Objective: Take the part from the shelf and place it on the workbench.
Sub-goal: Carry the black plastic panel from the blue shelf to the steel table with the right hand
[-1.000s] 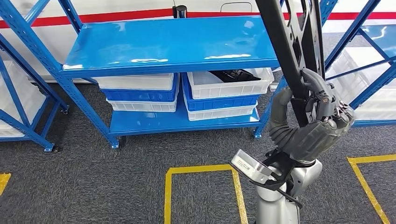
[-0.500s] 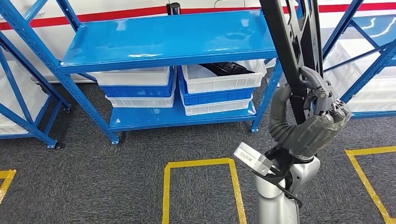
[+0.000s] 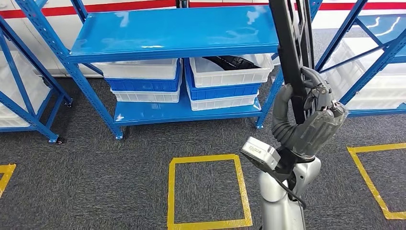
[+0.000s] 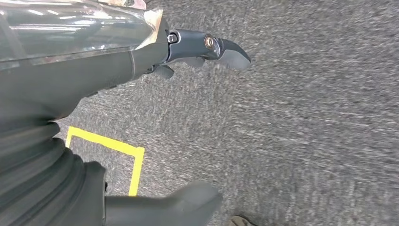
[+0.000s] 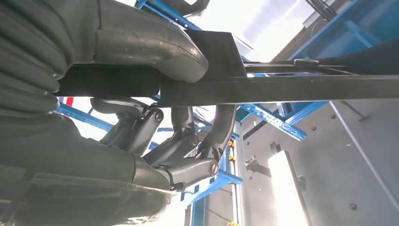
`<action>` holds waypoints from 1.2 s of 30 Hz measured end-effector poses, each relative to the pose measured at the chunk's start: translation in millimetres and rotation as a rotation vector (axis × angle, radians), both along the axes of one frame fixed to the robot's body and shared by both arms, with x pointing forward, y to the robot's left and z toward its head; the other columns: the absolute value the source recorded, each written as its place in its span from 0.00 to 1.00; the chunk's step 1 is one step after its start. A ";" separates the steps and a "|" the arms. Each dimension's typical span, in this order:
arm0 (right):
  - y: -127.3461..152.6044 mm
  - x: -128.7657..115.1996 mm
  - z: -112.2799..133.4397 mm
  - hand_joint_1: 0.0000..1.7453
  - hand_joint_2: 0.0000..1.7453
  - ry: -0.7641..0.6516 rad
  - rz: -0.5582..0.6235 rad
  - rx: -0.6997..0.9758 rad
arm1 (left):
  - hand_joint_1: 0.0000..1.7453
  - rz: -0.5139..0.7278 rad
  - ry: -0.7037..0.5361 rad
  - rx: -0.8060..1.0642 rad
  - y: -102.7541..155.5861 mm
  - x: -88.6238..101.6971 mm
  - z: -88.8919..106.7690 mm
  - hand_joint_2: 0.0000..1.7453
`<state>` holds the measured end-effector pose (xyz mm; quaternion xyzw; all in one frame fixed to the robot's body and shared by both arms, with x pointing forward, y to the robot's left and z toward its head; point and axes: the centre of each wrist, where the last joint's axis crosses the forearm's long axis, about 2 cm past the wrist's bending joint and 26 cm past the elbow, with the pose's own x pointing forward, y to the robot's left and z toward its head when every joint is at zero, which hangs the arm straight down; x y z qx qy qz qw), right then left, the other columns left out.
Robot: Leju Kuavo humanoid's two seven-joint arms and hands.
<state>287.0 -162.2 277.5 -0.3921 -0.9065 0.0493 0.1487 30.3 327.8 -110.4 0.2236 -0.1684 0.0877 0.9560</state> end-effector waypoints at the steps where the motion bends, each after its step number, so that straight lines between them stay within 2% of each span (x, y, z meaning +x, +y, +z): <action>1: 1.1 0.1 0.3 1.00 1.00 -0.001 0.004 -0.002 | 0.00 0.001 0.000 -0.001 -0.9 0.4 0.0 1.00; 15: 10.1 2.0 -1.0 1.00 1.00 0.028 0.043 -0.001 | 0.00 0.046 0.024 0.007 -1.2 -0.3 0.1 1.00; 23: 23.6 9.5 9.3 1.00 1.00 0.037 0.104 0.022 | 0.00 0.095 0.033 0.039 3.5 -2.8 0.4 1.00; 30: 32.4 16.6 7.8 1.00 1.00 0.101 0.122 0.032 | 0.00 0.148 0.030 0.073 -10.7 -5.2 0.0 1.00; 36: 33.4 27.7 18.5 1.00 1.00 0.136 0.121 0.058 | 0.00 0.195 -0.014 0.075 -33.4 -2.6 -0.1 1.00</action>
